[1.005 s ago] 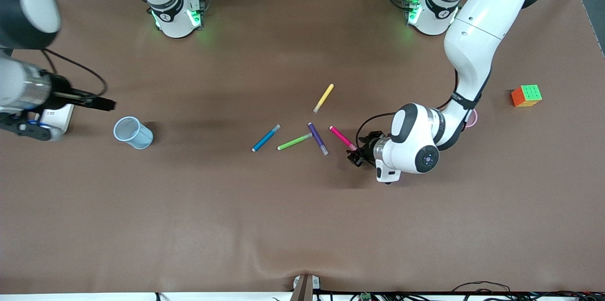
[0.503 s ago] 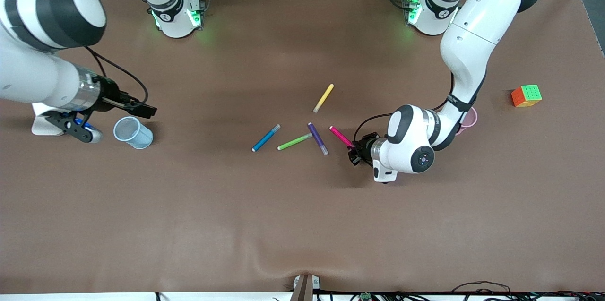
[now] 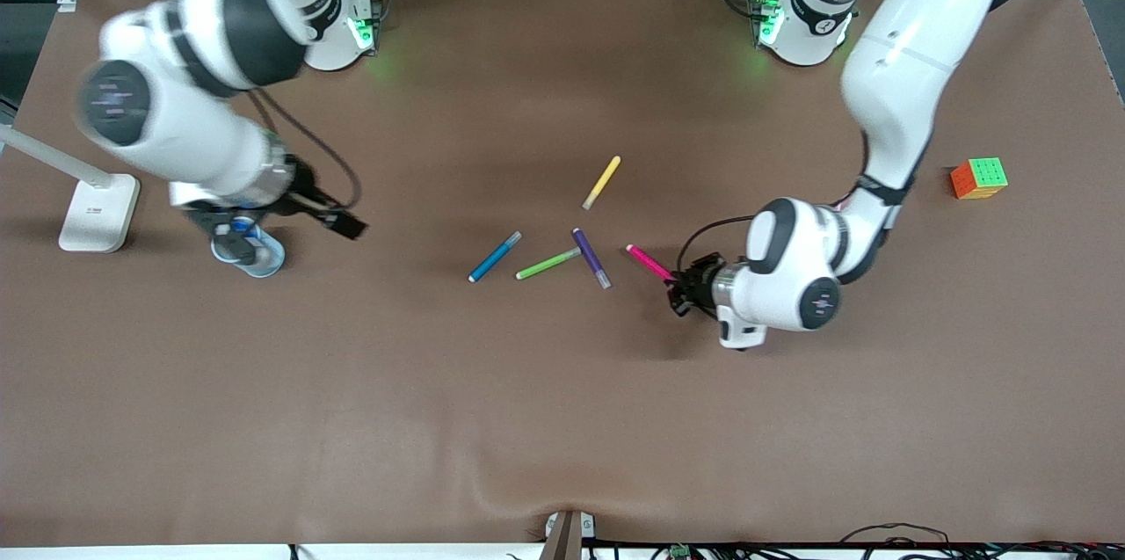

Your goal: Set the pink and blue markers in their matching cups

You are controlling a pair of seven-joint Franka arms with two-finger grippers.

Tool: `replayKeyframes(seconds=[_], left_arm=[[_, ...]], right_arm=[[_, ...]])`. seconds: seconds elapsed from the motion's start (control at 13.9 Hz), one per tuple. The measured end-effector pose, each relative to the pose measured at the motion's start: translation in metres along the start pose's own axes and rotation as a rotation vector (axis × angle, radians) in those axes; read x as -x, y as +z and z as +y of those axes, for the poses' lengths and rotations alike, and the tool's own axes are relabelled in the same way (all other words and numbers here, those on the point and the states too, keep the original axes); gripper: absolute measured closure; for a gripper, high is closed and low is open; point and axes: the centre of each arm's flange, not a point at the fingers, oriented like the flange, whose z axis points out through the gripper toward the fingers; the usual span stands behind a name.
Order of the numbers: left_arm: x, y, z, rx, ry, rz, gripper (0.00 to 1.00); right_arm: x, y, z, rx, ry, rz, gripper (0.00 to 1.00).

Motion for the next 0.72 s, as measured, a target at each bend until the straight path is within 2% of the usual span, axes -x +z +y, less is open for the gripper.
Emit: replayKeyframes(seconds=[0.14,0.29,0.36,0.5,0.72], left_arm=[[-0.004,-0.061,-0.019,-0.042,0.025,0.075,0.83],[-0.001,-0.111,-0.034,-0.083,0.068,0.214,0.83],[0.006,-0.129,-0.038,-0.099,0.082,0.259,0.83],[0.018,-0.154,-0.047,-0.125,0.107,0.305,0.83],[0.015,-0.195,-0.069,-0.113,0.148,0.351,0.83]], right_arm=[[0.037,0.032,-0.030,-0.007,0.040,0.012,0.00],[0.065,0.062,-0.052,-0.003,0.065,0.017,0.00],[0.074,0.077,-0.059,0.004,0.074,0.017,0.00],[0.085,0.106,-0.071,0.008,0.087,0.021,0.00],[0.101,0.152,-0.086,0.006,0.092,0.035,0.00]])
